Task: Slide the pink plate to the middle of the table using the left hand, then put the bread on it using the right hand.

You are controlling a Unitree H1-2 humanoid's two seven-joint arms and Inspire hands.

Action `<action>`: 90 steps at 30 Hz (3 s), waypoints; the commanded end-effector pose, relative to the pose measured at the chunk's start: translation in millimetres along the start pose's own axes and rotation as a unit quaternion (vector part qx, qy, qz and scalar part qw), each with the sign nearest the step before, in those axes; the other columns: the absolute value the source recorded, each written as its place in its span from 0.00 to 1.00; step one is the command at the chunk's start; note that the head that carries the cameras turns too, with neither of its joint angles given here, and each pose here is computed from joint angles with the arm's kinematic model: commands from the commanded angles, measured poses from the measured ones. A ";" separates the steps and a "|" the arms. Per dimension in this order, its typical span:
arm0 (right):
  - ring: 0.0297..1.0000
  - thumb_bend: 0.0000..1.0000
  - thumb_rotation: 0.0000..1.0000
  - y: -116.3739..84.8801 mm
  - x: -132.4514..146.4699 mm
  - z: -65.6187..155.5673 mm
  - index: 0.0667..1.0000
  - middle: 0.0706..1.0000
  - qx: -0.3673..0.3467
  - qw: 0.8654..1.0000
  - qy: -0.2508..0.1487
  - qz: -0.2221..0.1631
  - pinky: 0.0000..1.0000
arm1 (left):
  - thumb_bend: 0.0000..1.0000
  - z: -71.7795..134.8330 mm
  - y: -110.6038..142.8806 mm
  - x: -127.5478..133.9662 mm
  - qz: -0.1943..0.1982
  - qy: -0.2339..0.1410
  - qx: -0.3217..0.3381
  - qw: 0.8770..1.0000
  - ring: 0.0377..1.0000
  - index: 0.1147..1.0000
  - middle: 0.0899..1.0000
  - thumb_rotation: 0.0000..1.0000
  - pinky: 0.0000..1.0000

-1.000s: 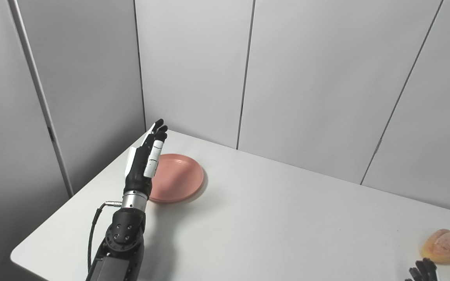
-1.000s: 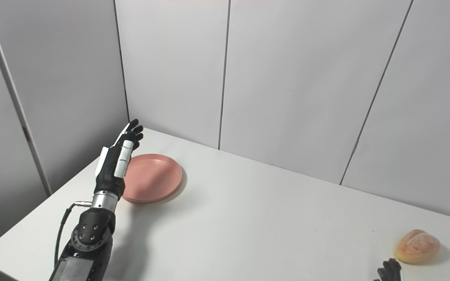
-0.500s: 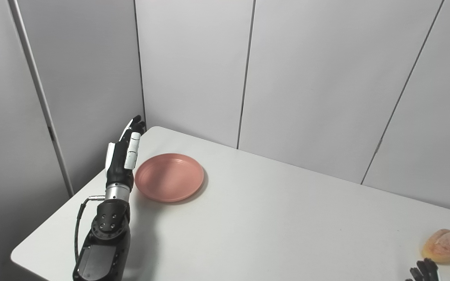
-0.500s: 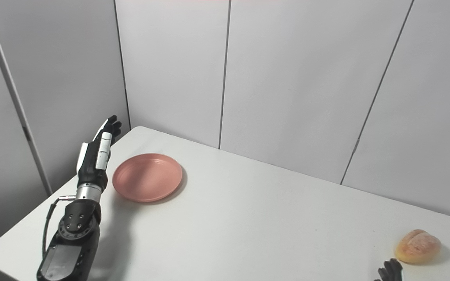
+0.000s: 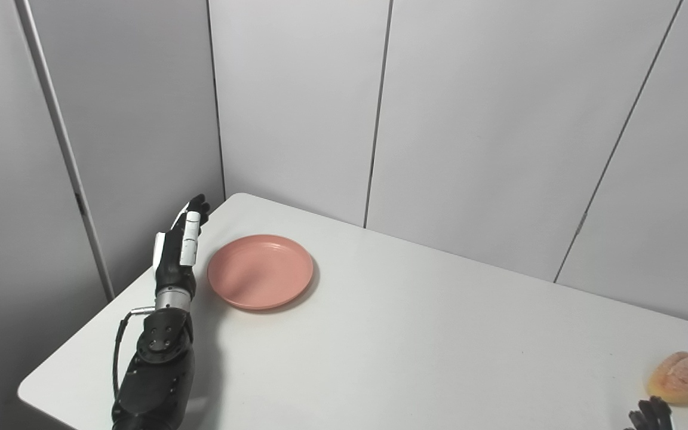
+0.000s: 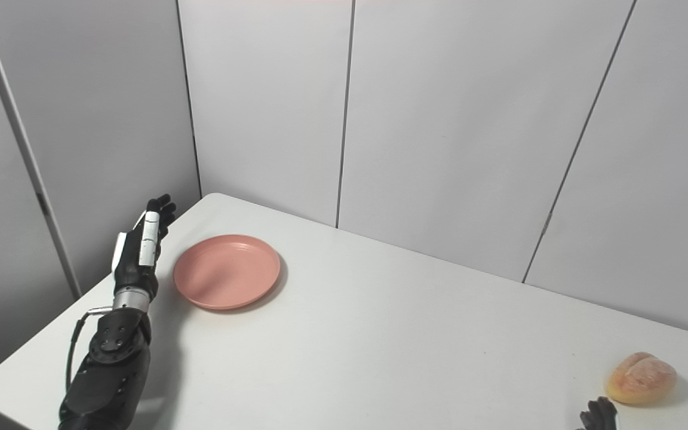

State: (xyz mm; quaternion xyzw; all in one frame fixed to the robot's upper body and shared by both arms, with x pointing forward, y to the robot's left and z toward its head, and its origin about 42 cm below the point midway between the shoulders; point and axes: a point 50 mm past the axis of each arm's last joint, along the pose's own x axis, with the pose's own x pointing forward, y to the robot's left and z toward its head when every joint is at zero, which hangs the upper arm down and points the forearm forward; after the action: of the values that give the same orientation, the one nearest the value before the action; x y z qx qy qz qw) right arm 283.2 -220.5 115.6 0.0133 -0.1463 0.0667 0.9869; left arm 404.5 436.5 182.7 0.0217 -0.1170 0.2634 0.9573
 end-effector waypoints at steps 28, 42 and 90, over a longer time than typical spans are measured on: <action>1.00 0.70 0.85 3.5 -6.2 -0.5 1.00 1.00 0.010 1.000 0.002 -0.003 1.00 | 0.73 -9.5 -20.4 14.1 -0.025 -0.003 0.001 1.000 0.92 0.83 0.87 1.00 1.00; 1.00 0.69 0.84 4.5 -5.0 -0.6 1.00 1.00 0.014 1.000 0.004 -0.004 1.00 | 0.74 -17.8 -41.3 3.6 -0.069 0.003 -0.007 0.998 0.92 0.85 0.88 1.00 1.00; 1.00 0.58 0.85 11.1 -3.3 8.6 1.00 1.00 0.003 1.000 -0.006 0.024 1.00 | 0.74 -12.7 -174.2 -25.4 -0.179 0.022 -0.069 0.981 0.91 0.83 0.88 1.00 0.95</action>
State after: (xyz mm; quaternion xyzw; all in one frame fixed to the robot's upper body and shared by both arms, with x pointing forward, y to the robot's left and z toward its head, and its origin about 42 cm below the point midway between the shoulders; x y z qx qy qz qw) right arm 277.1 -214.8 118.1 0.0084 -0.1428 0.0905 0.9856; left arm 458.1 285.6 136.4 -0.0375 -0.0671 0.0981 0.9922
